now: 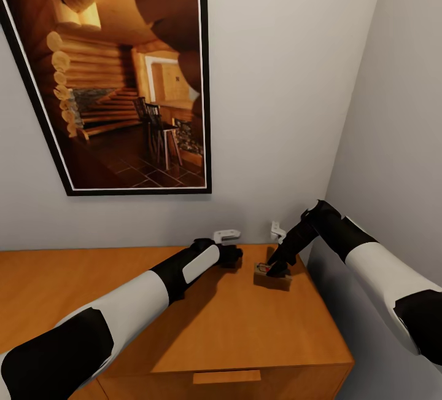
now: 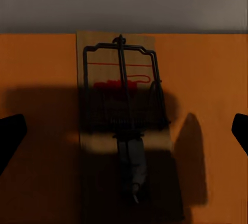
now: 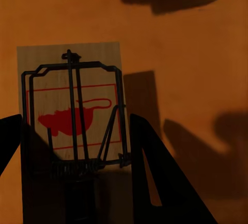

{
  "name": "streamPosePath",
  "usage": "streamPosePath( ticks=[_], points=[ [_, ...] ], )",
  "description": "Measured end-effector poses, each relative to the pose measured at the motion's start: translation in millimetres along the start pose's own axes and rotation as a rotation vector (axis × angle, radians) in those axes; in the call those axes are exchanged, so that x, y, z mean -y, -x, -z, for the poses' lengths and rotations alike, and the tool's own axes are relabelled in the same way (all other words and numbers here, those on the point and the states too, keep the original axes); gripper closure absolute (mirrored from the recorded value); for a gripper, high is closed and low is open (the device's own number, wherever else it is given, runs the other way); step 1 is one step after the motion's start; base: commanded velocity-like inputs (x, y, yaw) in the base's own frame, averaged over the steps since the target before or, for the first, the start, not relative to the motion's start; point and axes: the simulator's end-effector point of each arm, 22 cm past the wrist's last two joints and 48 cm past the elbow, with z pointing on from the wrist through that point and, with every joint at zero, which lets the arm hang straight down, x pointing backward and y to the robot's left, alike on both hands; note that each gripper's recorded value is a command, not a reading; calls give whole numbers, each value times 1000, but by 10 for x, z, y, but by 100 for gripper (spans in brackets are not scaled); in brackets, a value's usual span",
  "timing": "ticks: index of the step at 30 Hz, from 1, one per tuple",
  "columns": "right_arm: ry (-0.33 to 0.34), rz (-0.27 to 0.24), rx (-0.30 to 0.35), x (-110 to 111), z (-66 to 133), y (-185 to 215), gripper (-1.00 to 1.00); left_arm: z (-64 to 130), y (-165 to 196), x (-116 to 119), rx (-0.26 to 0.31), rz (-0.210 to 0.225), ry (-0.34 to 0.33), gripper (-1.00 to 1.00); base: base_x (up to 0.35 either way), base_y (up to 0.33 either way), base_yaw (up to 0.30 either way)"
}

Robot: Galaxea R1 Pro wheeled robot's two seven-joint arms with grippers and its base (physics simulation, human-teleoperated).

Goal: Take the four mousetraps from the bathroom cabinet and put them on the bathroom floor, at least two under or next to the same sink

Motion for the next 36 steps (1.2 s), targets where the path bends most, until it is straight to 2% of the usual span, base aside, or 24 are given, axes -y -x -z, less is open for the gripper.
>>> streamPosePath(
  ticks=[8,36],
  points=[
    [-1,0,0,2,1,1,100,9,8,-115,3,-3,56,-100,0,0,0],
    [-1,0,0,1,1,2,100,9,3,-109,1,-10,54,-100,0,0,0]
  ],
)
